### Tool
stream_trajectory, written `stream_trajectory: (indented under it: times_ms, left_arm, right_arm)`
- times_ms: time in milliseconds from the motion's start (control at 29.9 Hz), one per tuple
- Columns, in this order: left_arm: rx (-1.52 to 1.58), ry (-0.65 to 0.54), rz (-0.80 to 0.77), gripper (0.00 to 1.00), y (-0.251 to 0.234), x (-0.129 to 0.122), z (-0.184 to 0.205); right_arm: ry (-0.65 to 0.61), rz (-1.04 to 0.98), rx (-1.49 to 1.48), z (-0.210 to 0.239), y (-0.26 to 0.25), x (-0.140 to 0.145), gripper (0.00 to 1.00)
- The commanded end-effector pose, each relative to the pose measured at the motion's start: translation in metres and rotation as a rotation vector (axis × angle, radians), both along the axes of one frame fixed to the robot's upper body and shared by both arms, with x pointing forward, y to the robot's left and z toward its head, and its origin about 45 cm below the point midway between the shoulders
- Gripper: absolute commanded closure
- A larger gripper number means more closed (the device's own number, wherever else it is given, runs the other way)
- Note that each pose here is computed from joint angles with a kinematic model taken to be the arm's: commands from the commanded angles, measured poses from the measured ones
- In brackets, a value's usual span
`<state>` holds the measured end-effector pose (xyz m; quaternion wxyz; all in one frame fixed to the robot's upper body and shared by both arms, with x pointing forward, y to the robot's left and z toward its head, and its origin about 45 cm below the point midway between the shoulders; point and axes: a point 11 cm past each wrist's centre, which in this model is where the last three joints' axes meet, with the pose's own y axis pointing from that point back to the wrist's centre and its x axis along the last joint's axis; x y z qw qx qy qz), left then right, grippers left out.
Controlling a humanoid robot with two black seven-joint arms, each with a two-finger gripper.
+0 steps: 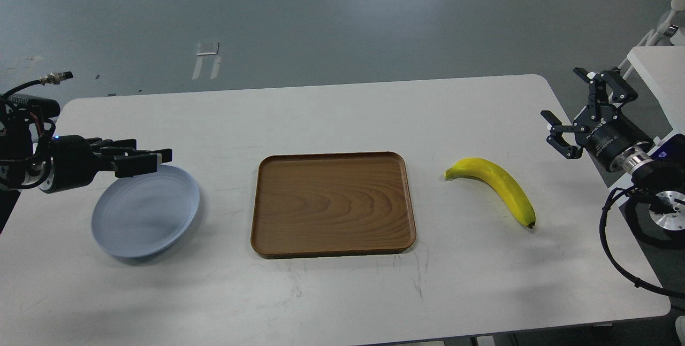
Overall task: Place banana on plate with both arms
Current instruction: 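Move the left gripper down toward the edge of the blue plate, then grasp the rim of the blue plate with the left gripper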
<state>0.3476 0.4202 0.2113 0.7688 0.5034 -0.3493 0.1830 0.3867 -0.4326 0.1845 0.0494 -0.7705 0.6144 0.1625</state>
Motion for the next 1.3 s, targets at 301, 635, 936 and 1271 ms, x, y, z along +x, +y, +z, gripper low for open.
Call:
stream_trajectory:
  times_ms: [301,635,936,1271]
  left_arm:
    - [0.077,0.025,0.152,0.00,0.059,-0.028,-0.041]
    - [0.091,0.075,0.231,0.02,0.075,-0.039,-0.070]
    - [0.097,0.086,0.271,0.04,0.082,-0.041,-0.083]
    - [0.091,0.110,0.300,0.24,0.088,-0.053,-0.092]
  right_arm:
    - [0.001,0.003,0.001,-0.001,0.001,0.000,0.00]
    - [0.000,0.003,0.003,0.000,0.002,0.000,0.00]
    - [0.000,0.004,0.001,0.000,0.002,0.000,0.00]
    - [0.001,0.005,0.003,-0.001,0.002,0.000,0.00]
